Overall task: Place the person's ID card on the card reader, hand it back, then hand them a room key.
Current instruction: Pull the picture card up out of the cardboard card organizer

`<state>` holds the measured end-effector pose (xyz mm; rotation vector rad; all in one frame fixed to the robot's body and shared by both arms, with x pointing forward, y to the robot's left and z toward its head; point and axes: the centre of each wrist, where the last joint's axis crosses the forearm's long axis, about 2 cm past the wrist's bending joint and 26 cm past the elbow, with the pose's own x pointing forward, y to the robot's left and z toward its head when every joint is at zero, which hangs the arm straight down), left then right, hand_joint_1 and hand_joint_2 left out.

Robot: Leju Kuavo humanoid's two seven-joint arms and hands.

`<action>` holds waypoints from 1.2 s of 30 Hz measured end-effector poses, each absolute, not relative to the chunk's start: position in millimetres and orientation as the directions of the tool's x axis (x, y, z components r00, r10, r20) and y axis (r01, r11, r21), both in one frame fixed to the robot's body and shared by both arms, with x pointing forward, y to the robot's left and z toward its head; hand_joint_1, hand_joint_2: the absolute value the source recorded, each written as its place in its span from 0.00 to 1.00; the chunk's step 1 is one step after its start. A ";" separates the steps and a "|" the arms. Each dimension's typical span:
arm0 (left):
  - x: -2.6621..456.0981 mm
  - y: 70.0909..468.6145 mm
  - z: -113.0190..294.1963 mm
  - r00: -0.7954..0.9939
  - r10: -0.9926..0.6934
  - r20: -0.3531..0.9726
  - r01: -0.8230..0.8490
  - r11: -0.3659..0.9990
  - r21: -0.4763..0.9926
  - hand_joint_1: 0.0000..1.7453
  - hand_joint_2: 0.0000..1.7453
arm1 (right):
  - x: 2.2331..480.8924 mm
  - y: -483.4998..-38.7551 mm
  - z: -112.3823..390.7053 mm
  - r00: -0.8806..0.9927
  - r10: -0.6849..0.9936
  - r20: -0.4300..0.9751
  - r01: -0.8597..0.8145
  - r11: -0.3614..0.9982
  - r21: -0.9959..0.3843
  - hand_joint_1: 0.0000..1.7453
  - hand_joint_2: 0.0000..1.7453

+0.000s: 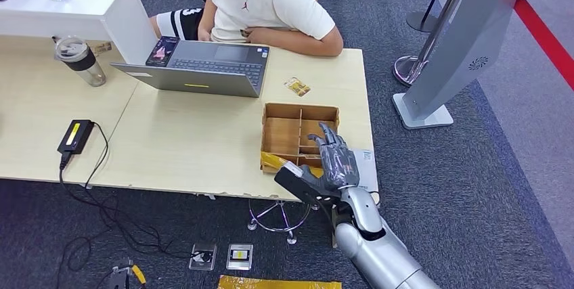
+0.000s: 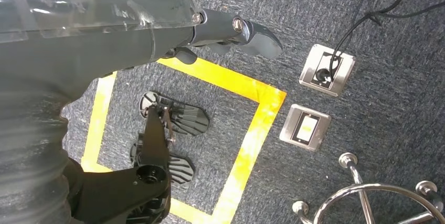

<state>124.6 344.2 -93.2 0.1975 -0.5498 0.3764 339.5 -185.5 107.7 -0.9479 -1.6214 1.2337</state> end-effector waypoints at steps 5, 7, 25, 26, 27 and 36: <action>124.7 344.2 -93.2 0.787 0.294 0.542 -0.398 0.914 0.083 0.00 1.00 | 341.1 -184.1 106.3 -0.331 0.927 0.178 0.070 0.212 -0.975 0.42 1.00; 124.8 344.2 -93.2 0.787 0.294 0.543 -0.398 0.914 0.083 0.00 1.00 | 341.5 -184.3 105.5 -0.330 0.928 0.174 0.072 0.209 -0.975 0.46 1.00; 126.0 344.0 -92.9 0.787 0.291 0.545 -0.397 0.914 0.084 0.00 1.00 | 345.6 -189.3 89.6 -0.295 0.945 0.142 0.072 0.170 -0.983 0.87 1.00; 126.0 344.0 -92.9 0.787 0.291 0.545 -0.397 0.914 0.085 0.00 1.00 | 345.6 -189.7 89.1 -0.293 0.946 0.142 0.071 0.169 -0.983 0.88 1.00; 126.0 344.0 -92.9 0.787 0.291 0.545 -0.397 0.914 0.085 0.00 1.00 | 345.6 -190.0 88.6 -0.291 0.946 0.141 0.069 0.168 -0.983 0.88 1.00; 126.1 344.1 -92.9 0.787 0.290 0.545 -0.397 0.914 0.087 0.00 1.00 | 346.3 -191.7 86.8 -0.289 0.946 0.147 0.063 0.172 -0.983 1.00 1.00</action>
